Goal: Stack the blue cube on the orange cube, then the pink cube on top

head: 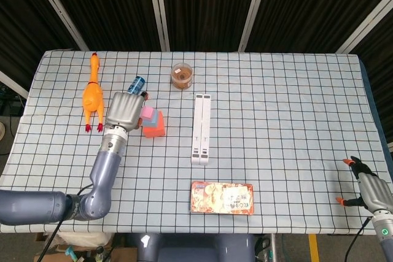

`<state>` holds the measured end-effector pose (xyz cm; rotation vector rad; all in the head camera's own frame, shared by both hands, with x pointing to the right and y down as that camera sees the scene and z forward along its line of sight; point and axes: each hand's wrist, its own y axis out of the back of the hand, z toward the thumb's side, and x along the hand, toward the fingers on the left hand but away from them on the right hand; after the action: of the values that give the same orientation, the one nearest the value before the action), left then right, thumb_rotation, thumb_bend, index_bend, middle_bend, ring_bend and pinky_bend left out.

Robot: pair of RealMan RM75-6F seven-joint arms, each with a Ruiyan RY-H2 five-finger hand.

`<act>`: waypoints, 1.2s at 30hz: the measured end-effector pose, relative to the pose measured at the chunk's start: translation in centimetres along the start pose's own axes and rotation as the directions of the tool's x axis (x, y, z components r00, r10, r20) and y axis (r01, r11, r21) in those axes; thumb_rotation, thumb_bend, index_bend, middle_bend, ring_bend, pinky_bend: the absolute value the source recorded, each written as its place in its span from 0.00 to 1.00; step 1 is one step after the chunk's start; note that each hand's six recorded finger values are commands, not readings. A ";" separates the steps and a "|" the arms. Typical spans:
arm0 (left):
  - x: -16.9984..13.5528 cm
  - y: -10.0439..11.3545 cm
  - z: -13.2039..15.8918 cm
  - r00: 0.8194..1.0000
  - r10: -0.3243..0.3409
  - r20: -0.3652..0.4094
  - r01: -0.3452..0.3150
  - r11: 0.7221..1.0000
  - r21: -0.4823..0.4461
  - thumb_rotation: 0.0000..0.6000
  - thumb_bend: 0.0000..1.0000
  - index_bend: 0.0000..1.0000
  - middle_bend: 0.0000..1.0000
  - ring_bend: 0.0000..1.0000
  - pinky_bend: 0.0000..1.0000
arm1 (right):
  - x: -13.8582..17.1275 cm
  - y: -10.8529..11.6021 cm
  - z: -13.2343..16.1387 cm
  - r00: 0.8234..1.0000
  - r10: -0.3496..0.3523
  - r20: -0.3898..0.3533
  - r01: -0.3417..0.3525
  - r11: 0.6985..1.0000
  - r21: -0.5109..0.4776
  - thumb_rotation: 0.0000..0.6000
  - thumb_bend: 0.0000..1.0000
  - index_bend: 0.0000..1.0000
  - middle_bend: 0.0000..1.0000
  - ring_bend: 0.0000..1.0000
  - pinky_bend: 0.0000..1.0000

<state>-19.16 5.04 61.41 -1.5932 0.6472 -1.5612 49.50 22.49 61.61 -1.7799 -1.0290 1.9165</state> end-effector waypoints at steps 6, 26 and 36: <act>-2.1 2.4 -1.7 1.000 0.029 -0.009 -0.029 0.999 -0.023 1.00 0.34 0.25 0.92 0.72 0.75 | 0.2 0.1 0.3 1.000 -0.006 -0.010 0.006 1.000 -0.001 1.00 0.04 0.14 0.05 0.10 0.21; -15.6 -1.3 -13.5 0.993 0.097 0.063 -0.075 0.954 -0.290 1.00 0.22 0.08 0.16 0.03 0.00 | 0.9 1.6 1.4 0.993 -0.106 -0.057 0.107 0.994 0.003 1.00 0.04 0.14 0.05 0.10 0.21; -20.9 -10.2 -21.1 0.985 0.123 -0.124 -0.146 0.971 -0.191 1.00 0.21 0.03 0.06 0.00 0.00 | 1.1 2.2 1.5 0.978 -0.198 -0.066 0.200 0.980 0.017 1.00 0.04 0.06 0.05 0.10 0.21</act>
<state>-43.79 23.74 56.20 -1.5776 0.9804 -1.5309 48.38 21.24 59.23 -1.6458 -1.1121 1.7332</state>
